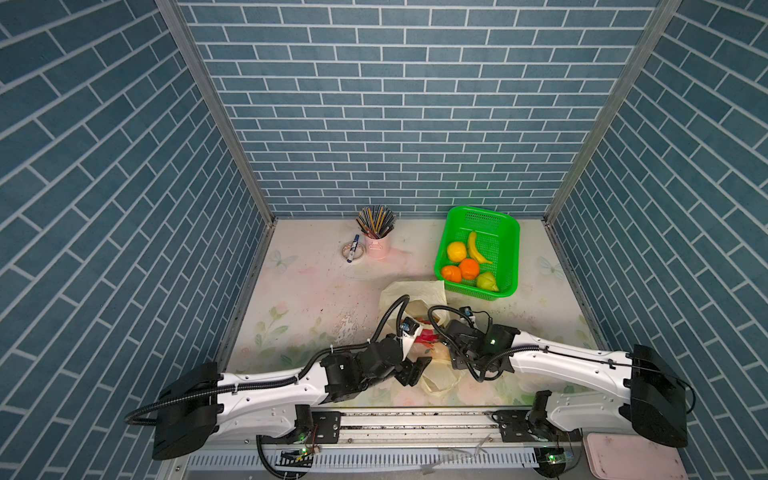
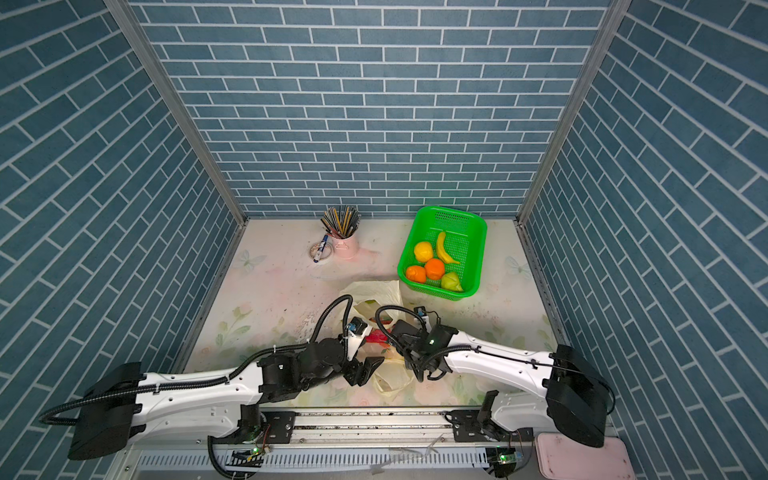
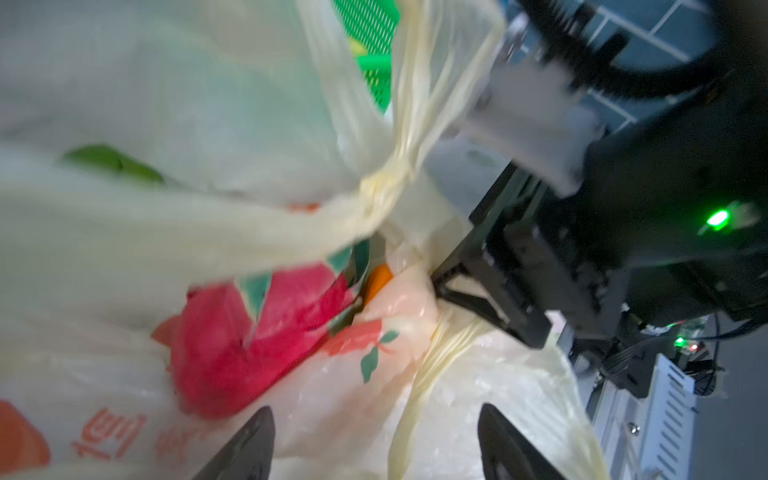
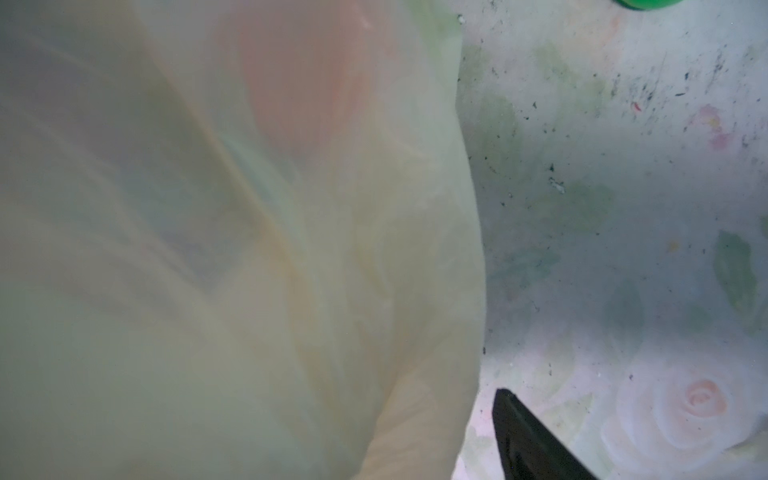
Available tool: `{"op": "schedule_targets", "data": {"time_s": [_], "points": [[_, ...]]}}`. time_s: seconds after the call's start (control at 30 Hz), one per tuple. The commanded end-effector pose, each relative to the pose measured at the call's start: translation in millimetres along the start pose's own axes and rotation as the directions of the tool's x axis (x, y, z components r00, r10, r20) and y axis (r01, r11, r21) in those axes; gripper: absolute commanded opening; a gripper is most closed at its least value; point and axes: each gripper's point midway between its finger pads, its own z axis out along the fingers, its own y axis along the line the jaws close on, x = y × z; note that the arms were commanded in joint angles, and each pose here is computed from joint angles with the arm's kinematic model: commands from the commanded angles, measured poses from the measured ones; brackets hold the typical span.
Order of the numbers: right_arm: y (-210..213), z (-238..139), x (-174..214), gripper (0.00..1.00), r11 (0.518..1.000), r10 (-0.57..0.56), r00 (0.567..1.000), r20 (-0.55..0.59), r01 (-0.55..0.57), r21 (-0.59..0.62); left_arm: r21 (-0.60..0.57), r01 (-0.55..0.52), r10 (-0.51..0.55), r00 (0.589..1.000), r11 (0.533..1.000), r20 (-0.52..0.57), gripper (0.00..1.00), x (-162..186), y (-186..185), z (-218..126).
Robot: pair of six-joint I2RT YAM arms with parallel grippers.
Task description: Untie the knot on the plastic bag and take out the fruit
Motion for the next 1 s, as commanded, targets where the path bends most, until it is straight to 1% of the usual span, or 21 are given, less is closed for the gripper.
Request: {"op": "schedule_targets", "data": {"time_s": [0.0, 0.07, 0.17, 0.23, 0.33, 0.47, 0.63, 0.7, 0.8, 0.97], "points": [[-2, -6, -3, 0.76, 1.0, 0.002, 0.999, 0.039, -0.001, -0.026, -0.031, -0.076, 0.076, 0.997, 0.997, -0.015, 0.77, -20, 15, 3], [-2, -9, -5, 0.75, 0.999, 0.017, 0.998, 0.055, -0.015, -0.049, -0.017, -0.087, 0.086, 0.995, 0.996, -0.048, 0.77, -25, 22, 9], [-1, -15, -9, 0.75, 0.997, 0.037, 0.996, 0.084, -0.03, -0.078, 0.018, -0.137, 0.138, 0.986, 0.99, -0.093, 0.77, -30, 26, 21], [-1, -18, -13, 0.75, 0.995, 0.045, 0.994, 0.102, -0.036, -0.092, 0.049, -0.175, 0.18, 0.974, 0.983, -0.14, 0.78, -28, 28, 31], [0, -21, -17, 0.75, 0.993, 0.05, 0.991, 0.12, -0.037, -0.113, 0.052, -0.213, 0.219, 0.953, 0.976, -0.207, 0.81, -23, 36, 47], [0, -22, -19, 0.75, 0.991, 0.059, 0.991, 0.118, -0.044, -0.126, 0.034, -0.222, 0.223, 0.938, 0.974, -0.267, 0.88, -17, 50, 64], [1, -21, -18, 0.75, 0.99, 0.06, 0.992, 0.108, -0.045, -0.134, 0.027, -0.205, 0.203, 0.927, 0.978, -0.315, 0.88, -8, 61, 81], [2, -20, -17, 0.75, 0.99, 0.059, 0.993, 0.104, -0.045, -0.135, 0.049, -0.206, 0.21, 0.915, 0.977, -0.345, 0.88, -1, 60, 87], [2, -18, -17, 0.75, 0.99, 0.057, 0.993, 0.099, -0.043, -0.136, 0.103, -0.207, 0.231, 0.883, 0.973, -0.409, 0.88, 14, 56, 95], [4, -16, -18, 0.75, 0.99, 0.054, 0.994, 0.094, -0.041, -0.137, 0.099, -0.205, 0.227, 0.832, 0.974, -0.507, 0.88, 38, 66, 105]]}}
